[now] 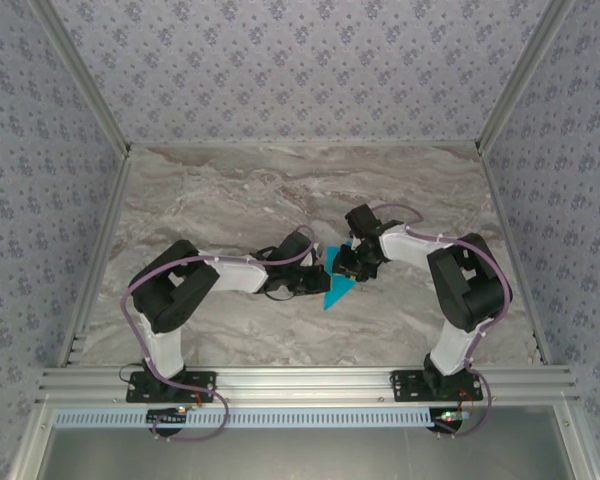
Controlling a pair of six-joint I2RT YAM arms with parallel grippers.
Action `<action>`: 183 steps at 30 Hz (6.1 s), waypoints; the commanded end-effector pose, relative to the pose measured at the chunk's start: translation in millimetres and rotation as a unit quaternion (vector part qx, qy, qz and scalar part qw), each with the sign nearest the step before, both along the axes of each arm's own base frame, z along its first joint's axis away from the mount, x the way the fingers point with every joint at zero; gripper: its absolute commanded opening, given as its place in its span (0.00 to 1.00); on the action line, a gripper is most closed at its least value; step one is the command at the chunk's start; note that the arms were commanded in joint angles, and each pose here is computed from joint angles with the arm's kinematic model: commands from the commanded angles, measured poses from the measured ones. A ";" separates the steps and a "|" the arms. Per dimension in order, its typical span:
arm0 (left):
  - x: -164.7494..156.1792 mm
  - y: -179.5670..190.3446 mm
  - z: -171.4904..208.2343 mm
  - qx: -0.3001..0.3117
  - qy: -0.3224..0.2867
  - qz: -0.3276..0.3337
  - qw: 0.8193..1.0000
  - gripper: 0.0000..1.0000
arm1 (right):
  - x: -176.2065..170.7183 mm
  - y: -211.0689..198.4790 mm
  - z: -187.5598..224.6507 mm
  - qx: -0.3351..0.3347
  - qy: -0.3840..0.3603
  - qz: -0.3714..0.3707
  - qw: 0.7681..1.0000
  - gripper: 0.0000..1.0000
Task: Fold a paper plane with a square sheet of paper (pick it up from the middle)
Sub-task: Fourth fold the wing at the center of the table.
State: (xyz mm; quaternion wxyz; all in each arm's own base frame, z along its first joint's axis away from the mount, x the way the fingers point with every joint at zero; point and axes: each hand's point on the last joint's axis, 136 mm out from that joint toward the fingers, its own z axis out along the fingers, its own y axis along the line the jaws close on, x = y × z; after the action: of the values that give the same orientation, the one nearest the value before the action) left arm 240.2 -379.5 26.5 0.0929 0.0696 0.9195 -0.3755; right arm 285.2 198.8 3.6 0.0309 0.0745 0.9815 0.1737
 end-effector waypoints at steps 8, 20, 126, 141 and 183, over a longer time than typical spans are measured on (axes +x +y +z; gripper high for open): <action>5.5 -8.4 20.9 -0.024 -0.027 -0.009 0.999 0.13 | -53.1 -50.3 -78.3 -0.142 0.098 0.012 0.985 0.40; 5.2 -13.7 15.5 -0.031 -0.020 -0.013 0.999 0.13 | -54.4 -50.0 -80.0 -0.142 0.101 0.012 0.985 0.40; 20.5 -0.1 48.7 0.026 -0.070 0.006 0.997 0.08 | -14.1 -12.2 -28.1 0.070 -0.005 0.054 0.996 0.02; 16.1 -1.3 26.6 0.002 -0.026 0.029 0.999 0.09 | -8.3 -6.3 -17.1 0.084 -0.021 0.047 0.995 0.04; -18.0 -12.3 4.3 -0.050 0.066 0.034 0.996 0.14 | -1.4 -0.3 0.1 0.104 -0.036 0.030 0.993 0.07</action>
State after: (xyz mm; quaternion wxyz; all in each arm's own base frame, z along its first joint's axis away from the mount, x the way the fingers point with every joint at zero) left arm 229.6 -389.8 38.0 0.0677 0.0060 0.9012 -0.4281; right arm 292.9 214.9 17.8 0.0657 0.0195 0.9437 0.3235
